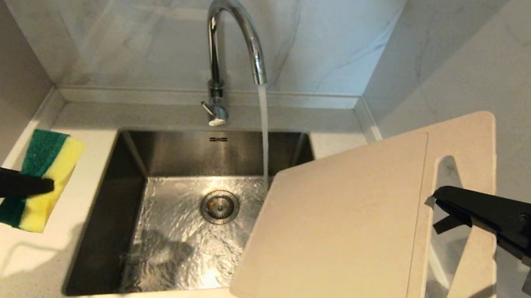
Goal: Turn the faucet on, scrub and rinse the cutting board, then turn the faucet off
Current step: Put down the cutting board
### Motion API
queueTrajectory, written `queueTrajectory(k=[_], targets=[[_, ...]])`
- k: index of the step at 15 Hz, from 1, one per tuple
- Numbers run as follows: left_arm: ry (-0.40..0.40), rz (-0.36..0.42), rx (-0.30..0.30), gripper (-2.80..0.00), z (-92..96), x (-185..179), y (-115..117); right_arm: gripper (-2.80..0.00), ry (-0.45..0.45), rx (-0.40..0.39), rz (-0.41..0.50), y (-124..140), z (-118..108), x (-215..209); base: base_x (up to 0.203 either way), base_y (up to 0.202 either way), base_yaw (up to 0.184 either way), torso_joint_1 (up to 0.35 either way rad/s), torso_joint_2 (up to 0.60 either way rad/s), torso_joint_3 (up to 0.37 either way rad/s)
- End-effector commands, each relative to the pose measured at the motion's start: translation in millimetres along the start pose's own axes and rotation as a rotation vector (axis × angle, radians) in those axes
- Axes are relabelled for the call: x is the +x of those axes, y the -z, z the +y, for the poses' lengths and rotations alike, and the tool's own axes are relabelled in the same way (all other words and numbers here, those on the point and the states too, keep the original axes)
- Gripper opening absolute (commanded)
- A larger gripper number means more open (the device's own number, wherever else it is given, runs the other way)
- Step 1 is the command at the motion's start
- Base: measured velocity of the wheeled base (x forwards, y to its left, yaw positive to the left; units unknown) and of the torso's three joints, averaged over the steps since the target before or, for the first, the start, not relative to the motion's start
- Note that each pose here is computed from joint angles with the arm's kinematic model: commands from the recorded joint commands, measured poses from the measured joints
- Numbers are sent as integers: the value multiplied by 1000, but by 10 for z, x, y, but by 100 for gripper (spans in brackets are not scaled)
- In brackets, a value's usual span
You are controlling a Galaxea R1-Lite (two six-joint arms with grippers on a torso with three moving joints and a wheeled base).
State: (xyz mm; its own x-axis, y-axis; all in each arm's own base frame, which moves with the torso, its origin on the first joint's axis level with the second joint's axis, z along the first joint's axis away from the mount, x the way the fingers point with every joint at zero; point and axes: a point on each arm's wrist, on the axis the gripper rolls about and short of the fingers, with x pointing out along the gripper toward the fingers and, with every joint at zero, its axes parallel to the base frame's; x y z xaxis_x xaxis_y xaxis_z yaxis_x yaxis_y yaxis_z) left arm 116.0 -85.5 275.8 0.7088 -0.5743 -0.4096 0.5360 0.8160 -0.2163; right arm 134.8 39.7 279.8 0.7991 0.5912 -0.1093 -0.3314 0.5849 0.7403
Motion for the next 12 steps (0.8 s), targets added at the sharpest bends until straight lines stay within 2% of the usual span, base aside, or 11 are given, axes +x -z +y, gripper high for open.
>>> queueTrajectory(k=[1, 3, 6, 8, 9, 12], targets=[[0, 7, -2, -280, 3, 3, 18, -280, 79, -41, -3, 10, -103, 119, 0, 0, 0, 0, 0, 0], [1, 11, -2, -280, 7, 4, 37, -280, 154, -92, 5, 73, -218, 173, 0, 0, 0, 0, 0, 0], [3, 14, -3, -280, 8, 11, 41, -280, 198, -87, 8, 100, -292, 190, 0, 0, 0, 0, 0, 0], [3, 23, -4, -280, 13, 21, 62, -280, 263, -126, 11, 117, -329, 171, 0, 0, 0, 0, 0, 0], [2, 26, -5, -280, 15, 25, 70, -280, 293, -143, 4, 117, -330, 152, 0, 0, 0, 0, 0, 0], [0, 43, -6, -280, 25, 49, 112, -280, 277, -131, -28, 19, -158, 42, 0, 0, 0, 0, 0, 0]])
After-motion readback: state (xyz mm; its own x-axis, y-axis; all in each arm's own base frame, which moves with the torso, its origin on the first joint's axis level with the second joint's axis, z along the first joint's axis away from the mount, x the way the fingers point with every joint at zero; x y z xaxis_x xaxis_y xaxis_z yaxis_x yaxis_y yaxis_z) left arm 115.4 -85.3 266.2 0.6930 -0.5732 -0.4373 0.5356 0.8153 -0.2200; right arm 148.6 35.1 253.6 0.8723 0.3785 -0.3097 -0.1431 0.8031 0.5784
